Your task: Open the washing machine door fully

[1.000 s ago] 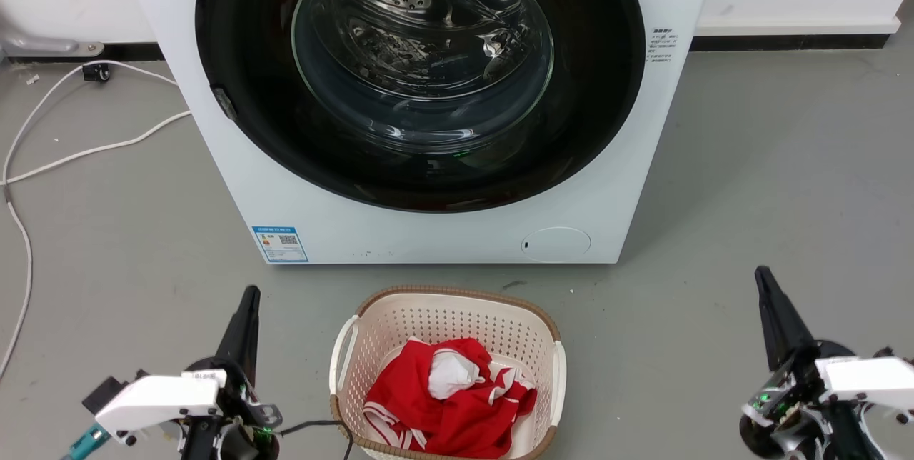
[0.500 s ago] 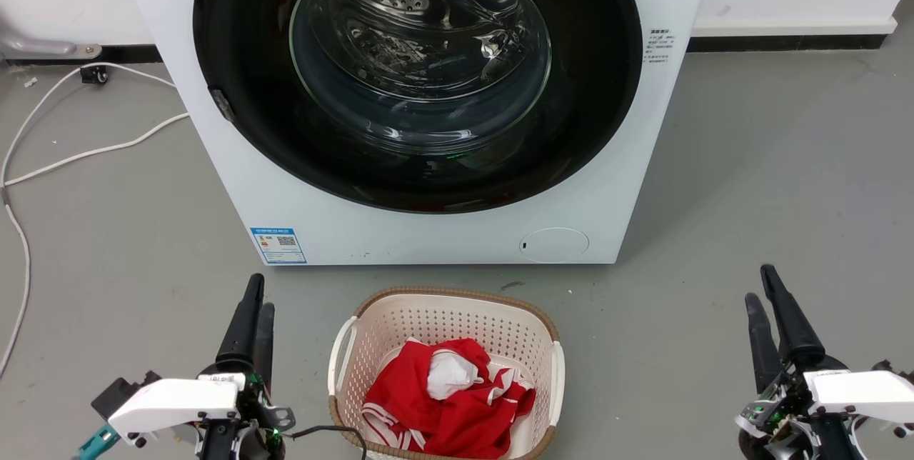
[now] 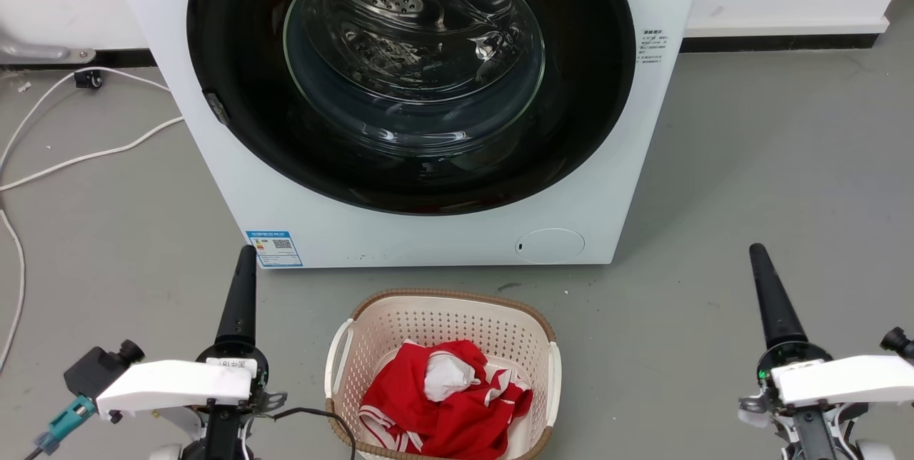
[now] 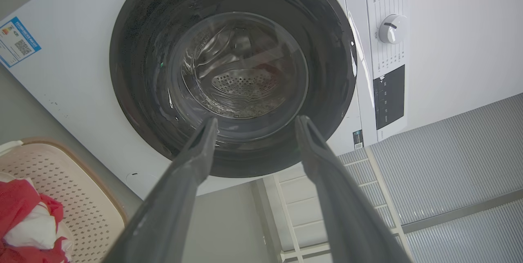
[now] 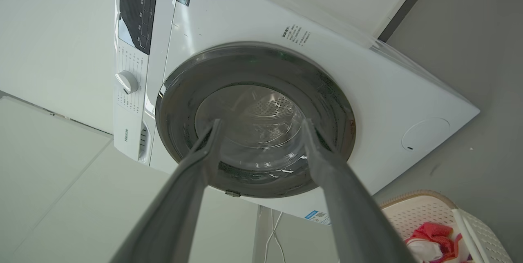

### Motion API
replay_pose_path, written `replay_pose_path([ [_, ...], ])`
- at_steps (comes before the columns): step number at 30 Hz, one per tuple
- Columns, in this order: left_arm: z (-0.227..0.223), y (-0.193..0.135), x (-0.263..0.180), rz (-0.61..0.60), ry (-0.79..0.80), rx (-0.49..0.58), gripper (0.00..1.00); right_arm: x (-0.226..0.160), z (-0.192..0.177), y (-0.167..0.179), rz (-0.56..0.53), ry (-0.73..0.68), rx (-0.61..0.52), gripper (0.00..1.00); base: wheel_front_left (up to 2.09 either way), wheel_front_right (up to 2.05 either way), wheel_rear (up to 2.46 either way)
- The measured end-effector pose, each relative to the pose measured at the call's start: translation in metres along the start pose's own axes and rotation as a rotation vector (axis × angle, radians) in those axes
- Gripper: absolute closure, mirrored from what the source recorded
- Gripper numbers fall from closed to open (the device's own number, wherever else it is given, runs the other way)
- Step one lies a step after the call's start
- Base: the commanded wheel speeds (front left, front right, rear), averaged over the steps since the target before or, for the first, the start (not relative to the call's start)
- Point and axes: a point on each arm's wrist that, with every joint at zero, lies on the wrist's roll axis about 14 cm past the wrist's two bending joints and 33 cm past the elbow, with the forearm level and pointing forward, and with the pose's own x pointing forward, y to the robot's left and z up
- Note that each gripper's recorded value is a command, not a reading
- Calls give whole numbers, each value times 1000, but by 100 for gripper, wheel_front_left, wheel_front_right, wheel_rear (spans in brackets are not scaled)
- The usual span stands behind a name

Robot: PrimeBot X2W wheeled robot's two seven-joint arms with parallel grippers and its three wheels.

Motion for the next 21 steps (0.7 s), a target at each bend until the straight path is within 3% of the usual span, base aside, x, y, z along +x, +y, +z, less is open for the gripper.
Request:
replay_pose_path([
  [13, 0, -16, 1, -55, -12, 305, 0, -4, -10, 11, 46, 23, -327, 0, 0, 0, 0],
  [21, -7, -20, -3, -67, -3, 477, 0, -5, -14, 14, 68, 32, -468, 0, 0, 0, 0],
])
